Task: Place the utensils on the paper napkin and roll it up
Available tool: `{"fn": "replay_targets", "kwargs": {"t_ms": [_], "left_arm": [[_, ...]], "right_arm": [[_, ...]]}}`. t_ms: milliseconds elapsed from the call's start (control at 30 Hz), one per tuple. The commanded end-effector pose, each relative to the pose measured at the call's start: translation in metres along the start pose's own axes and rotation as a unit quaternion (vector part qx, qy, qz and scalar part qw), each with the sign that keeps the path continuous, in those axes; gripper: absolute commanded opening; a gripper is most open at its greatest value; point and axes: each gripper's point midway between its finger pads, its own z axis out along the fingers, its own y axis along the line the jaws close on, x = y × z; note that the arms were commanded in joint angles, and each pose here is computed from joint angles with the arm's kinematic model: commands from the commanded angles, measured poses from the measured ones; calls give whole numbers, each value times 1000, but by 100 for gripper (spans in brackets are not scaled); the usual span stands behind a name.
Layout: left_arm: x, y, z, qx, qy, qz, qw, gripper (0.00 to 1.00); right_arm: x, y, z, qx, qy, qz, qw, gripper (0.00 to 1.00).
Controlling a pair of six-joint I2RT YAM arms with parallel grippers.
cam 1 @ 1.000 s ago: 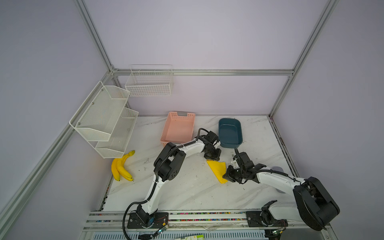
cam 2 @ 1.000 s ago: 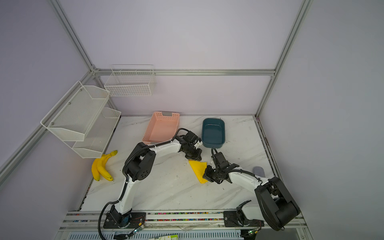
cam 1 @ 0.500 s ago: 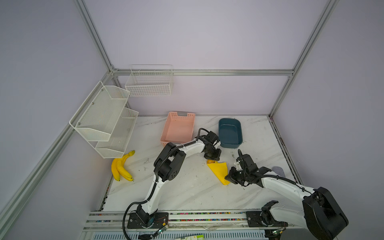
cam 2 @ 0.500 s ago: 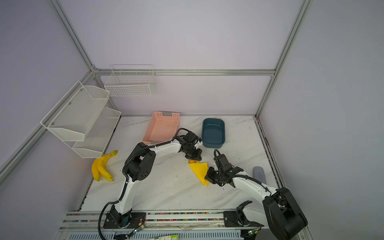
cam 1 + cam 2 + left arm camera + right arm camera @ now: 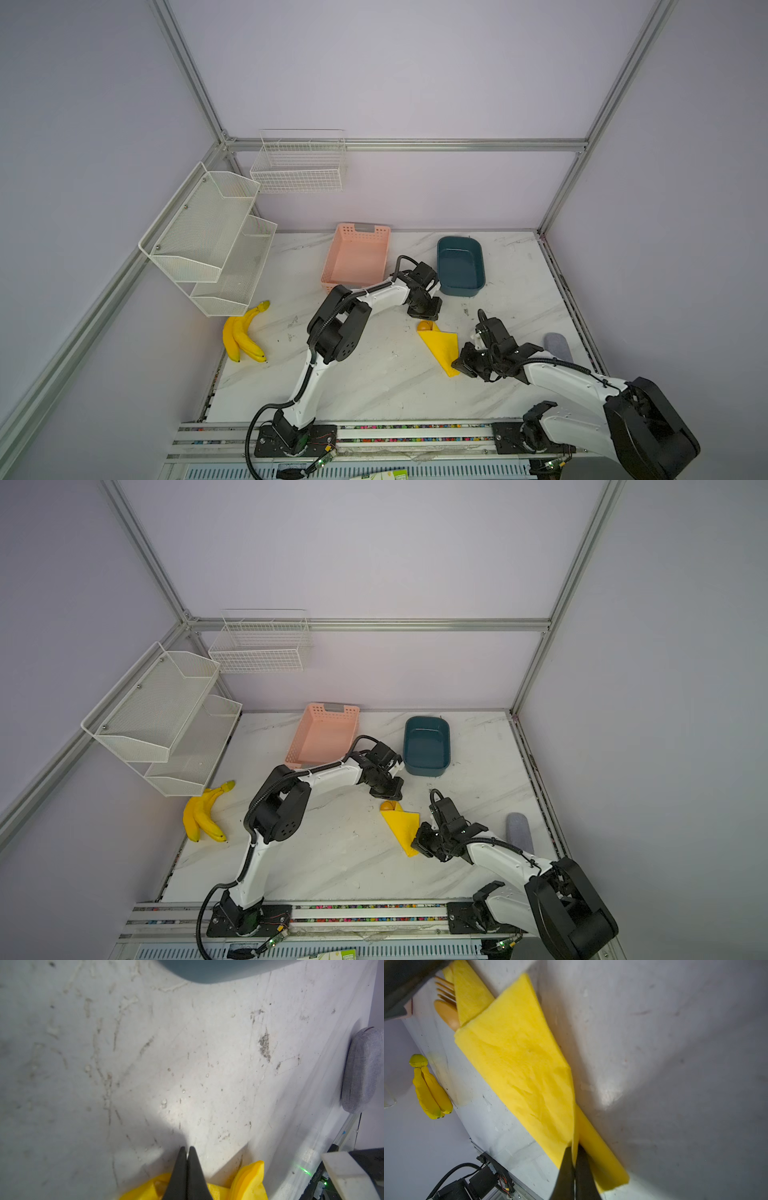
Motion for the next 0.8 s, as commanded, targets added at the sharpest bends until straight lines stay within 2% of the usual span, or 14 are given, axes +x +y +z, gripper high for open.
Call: {"fn": "replay_targets", "kwargs": {"t_ms": [0, 100, 233, 533, 767], "left_arm": [[-34, -39, -59, 19, -66, 40, 997, 10], [-33, -55, -78, 33, -77, 50, 995, 12], [-10, -74, -82, 57, -56, 58, 995, 13], [63, -73, -43, 56, 21, 48, 997, 9], [85, -52, -14, 36, 45, 33, 998, 7]], "right_arm": [[4, -15, 5, 24, 2, 15, 1000, 0], [5, -17, 6, 25, 5, 17, 1000, 0], [4, -15, 4, 23, 2, 15, 1000, 0], [3, -11, 3, 21, 1, 14, 1000, 0], [1, -7, -1, 21, -3, 12, 1000, 0]]}}
